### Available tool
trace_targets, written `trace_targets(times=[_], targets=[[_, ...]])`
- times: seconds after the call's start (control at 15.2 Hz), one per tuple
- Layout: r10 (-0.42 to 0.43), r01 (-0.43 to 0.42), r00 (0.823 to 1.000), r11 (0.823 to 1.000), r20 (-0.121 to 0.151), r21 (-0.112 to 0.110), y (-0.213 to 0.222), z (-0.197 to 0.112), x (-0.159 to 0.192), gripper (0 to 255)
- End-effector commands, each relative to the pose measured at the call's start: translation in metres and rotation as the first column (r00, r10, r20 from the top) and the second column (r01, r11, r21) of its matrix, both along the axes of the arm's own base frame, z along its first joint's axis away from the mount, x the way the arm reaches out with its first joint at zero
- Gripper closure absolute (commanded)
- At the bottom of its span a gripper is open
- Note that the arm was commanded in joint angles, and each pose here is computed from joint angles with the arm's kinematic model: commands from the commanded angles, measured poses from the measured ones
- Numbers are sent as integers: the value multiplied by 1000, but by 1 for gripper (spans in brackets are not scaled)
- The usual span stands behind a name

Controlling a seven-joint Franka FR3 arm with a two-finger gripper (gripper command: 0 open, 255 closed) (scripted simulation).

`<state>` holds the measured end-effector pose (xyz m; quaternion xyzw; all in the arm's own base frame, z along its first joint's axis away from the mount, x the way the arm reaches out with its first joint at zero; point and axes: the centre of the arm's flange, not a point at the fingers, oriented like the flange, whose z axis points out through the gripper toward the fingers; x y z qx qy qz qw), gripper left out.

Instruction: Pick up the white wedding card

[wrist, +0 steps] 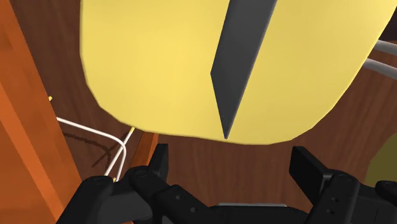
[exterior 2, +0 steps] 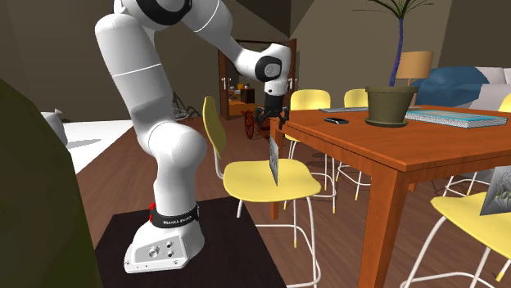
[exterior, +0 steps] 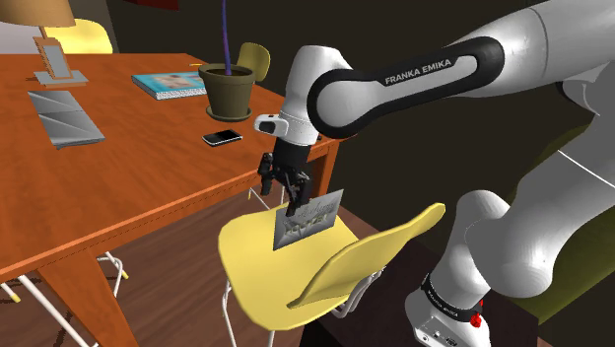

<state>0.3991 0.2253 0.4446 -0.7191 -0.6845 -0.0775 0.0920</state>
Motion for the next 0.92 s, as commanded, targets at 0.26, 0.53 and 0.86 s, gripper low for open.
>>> trace_targets(times=[0.26,0.53,0.86], targets=[[1,-1,1000,1000,1,0,-1,-16,-1,255],[1,-1,1000,1000,1,0,-1,-16,-1,255],[1,-1,1000,1000,0,0,0,-10,-1,255]])
